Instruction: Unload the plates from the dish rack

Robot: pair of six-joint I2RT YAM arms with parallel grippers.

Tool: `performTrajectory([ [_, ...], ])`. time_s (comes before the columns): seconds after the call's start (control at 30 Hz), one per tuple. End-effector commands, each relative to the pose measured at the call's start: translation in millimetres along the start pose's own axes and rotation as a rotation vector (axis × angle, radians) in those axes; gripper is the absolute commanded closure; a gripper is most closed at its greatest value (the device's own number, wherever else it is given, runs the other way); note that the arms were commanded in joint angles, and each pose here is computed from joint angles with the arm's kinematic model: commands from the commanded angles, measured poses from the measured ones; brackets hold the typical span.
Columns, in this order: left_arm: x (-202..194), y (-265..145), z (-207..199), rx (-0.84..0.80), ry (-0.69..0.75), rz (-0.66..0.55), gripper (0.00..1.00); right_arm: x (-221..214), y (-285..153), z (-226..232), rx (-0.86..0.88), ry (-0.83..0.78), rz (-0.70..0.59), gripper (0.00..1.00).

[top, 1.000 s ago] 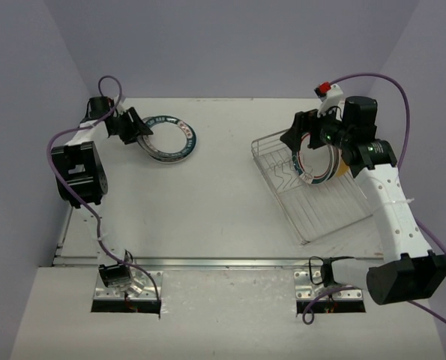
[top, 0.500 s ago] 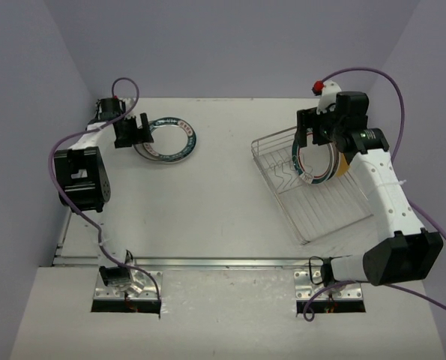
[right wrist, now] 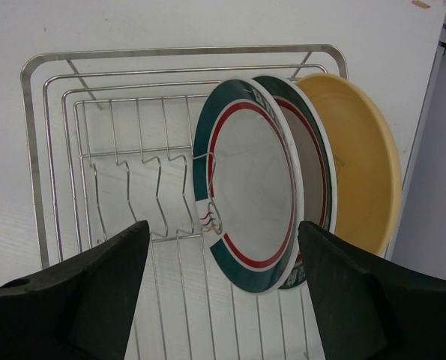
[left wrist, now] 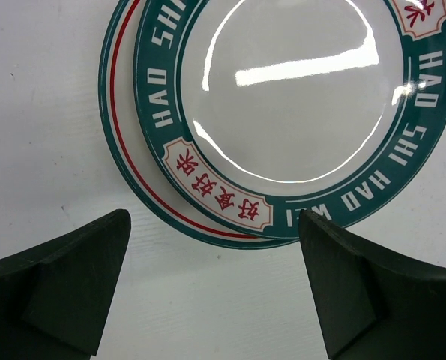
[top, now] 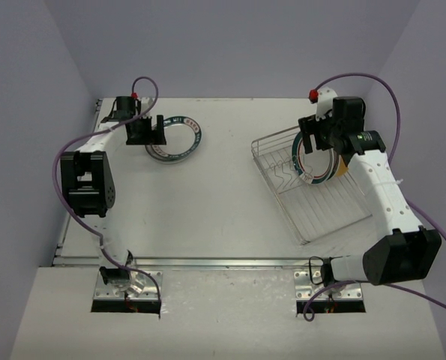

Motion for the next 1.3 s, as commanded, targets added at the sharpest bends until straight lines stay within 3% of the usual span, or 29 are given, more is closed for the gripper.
performTrajectory([
  [0.0,44,-38,-23,-0.068,0.026,-0.148,0.11,6,-8,-17,-0.089,-0.034,-0.033,0.36],
  [0.13,53,-66,-38,-0.096,0.054,-0.224,0.12,2,-4,-23,-0.119,-0.074,-0.009,0.59],
  [0.23,55,-86,-48,-0.11,0.079,-0.263,0.12,-4,4,-26,-0.132,-0.098,0.027,0.67],
  [0.93,32,-111,-52,-0.128,0.094,-0.28,0.11,-43,58,-41,-0.175,-0.162,0.145,0.68],
  [1.27,23,-104,-50,-0.124,0.095,-0.262,0.1,-12,30,-47,-0.175,-0.122,0.058,0.67],
])
Point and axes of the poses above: each gripper's point midway between its finger pads, its own y axis out along the fingers, its own z axis along the line the jaws close on, x = y × z, the point moved 1 cm from there along -y, back along the fingers, and after that the axes turned 14 degrees about -y, right-handed, at the moved point
